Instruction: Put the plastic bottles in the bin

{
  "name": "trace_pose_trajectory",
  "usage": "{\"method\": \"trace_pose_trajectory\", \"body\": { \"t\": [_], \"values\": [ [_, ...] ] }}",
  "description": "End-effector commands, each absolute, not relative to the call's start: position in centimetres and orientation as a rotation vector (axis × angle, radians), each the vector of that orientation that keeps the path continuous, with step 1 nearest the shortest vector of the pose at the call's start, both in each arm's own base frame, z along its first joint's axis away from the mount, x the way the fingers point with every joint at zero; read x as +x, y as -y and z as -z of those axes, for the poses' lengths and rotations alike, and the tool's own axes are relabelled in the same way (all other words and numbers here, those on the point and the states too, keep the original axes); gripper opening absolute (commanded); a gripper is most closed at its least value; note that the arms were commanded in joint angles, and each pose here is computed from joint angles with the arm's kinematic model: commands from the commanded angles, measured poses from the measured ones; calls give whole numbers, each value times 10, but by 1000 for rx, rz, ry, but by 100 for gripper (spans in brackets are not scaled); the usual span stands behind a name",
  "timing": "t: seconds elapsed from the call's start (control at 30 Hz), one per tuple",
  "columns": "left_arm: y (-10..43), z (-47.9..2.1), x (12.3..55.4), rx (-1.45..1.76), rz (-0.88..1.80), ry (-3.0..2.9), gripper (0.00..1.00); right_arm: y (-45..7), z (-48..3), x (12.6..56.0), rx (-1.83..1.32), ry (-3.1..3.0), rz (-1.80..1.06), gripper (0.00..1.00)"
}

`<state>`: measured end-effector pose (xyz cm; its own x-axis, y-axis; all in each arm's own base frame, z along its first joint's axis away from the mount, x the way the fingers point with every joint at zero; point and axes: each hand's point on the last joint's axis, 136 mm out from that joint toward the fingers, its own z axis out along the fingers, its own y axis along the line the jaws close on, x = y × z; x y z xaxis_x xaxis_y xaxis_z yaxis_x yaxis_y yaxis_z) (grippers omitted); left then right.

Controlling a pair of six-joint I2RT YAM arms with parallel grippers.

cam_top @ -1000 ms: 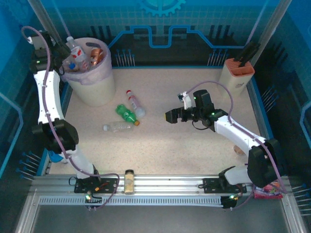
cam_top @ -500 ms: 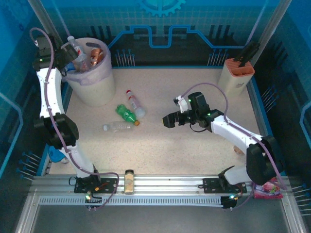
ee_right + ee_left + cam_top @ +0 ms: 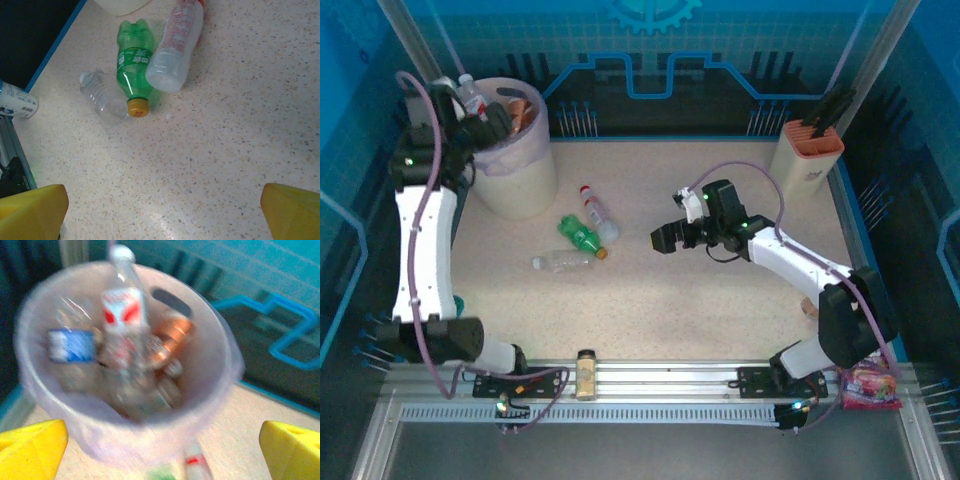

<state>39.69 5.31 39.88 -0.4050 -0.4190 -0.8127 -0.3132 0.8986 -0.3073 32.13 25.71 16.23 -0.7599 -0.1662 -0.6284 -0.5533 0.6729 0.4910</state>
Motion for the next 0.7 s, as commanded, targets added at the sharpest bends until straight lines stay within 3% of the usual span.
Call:
{"method": "trace_pose_trajectory", "body": {
  "t": [0.0,0.2,0.43,0.67],
  "values": [
    [-20,-331,376,-582,245,-2199,99,-250,-162,331,-532,-2361,-894,100],
    [23,-249,338,-776,532,-2250,99,-240,-151,334,-481,-2400,-867,100],
    [75,-138,339,-1223,963,-2168,99,-239,-136,334,-435,-2447,-875,100],
    [95,-75,339,-1457,903,-2258,99,-232,-133,328,-421,-2462,-839,100]
  ]
}}
